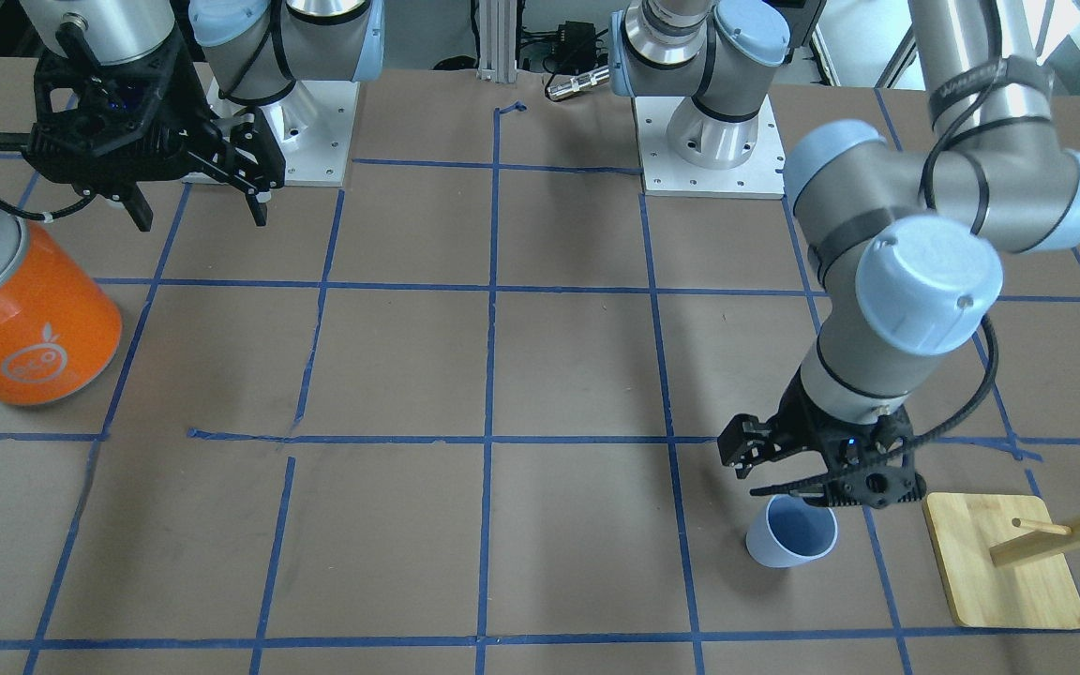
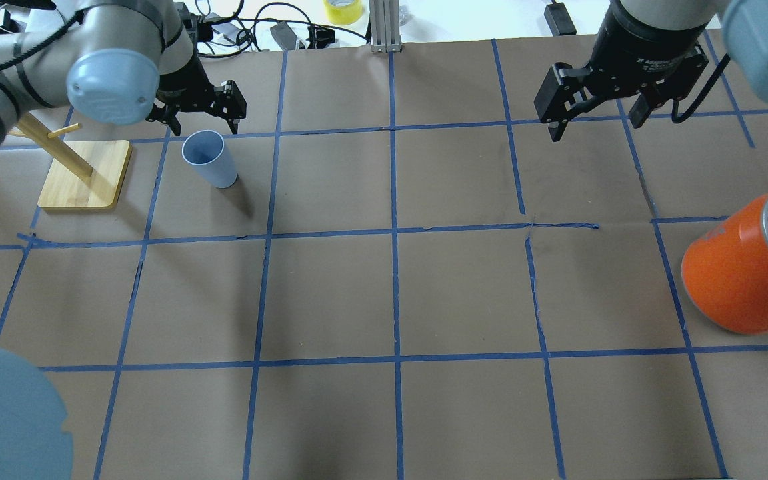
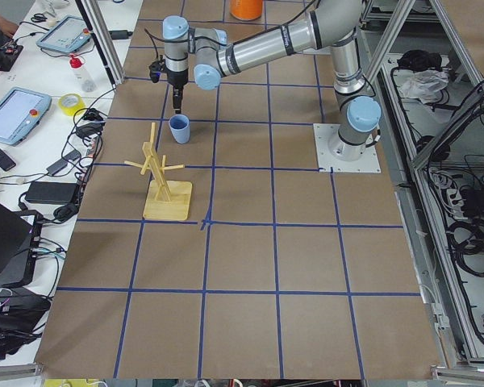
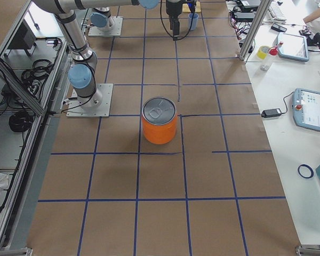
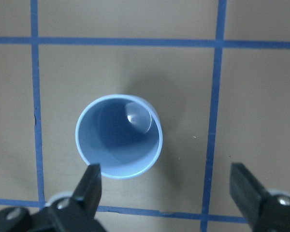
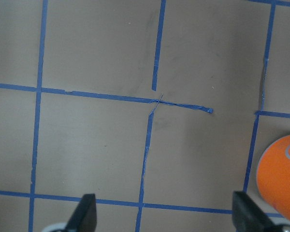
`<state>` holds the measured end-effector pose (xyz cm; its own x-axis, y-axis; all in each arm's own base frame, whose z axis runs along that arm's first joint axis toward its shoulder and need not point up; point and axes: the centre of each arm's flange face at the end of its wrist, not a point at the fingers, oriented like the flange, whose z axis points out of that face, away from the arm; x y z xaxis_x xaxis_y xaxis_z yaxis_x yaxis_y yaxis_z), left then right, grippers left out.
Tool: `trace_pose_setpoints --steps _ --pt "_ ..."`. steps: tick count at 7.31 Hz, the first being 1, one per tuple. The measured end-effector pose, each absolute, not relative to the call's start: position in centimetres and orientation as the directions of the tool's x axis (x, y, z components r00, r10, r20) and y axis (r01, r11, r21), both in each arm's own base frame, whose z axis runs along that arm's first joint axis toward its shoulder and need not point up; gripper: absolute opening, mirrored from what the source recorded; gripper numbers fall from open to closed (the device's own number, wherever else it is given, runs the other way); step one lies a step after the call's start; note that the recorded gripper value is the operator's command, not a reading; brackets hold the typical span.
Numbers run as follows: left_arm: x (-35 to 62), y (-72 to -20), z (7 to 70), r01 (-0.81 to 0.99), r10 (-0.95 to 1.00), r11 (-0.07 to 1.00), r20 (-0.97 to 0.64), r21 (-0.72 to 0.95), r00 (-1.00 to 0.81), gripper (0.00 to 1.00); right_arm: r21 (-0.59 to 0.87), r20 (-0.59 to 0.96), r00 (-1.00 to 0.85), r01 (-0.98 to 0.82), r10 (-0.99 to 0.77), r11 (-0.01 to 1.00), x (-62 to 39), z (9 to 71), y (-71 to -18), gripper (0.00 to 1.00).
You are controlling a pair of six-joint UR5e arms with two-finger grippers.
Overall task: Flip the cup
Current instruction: 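Set the upright cup on the table and open the left gripper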
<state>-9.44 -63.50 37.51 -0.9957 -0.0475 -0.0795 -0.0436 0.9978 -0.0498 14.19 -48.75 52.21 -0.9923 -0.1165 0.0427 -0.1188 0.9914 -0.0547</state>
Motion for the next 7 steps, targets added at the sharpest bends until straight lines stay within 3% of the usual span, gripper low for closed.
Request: trace_pose_setpoints --steps 3,7 --pt "-9.8 -56.4 48.1 -0.048 -0.048 0.999 -0.067 0.0 -0.997 1.0 -0.058 0.045 -0.992 -0.118 -0.116 0.991 14.2 52.3 -48.7 1.0" --pt "-10.5 -51.9 49.0 -0.044 -0.044 0.999 -0.022 0.022 -0.999 1.0 -0.059 0.045 -0.993 -0.114 -0.111 0.992 14.1 52.3 -48.7 1.0"
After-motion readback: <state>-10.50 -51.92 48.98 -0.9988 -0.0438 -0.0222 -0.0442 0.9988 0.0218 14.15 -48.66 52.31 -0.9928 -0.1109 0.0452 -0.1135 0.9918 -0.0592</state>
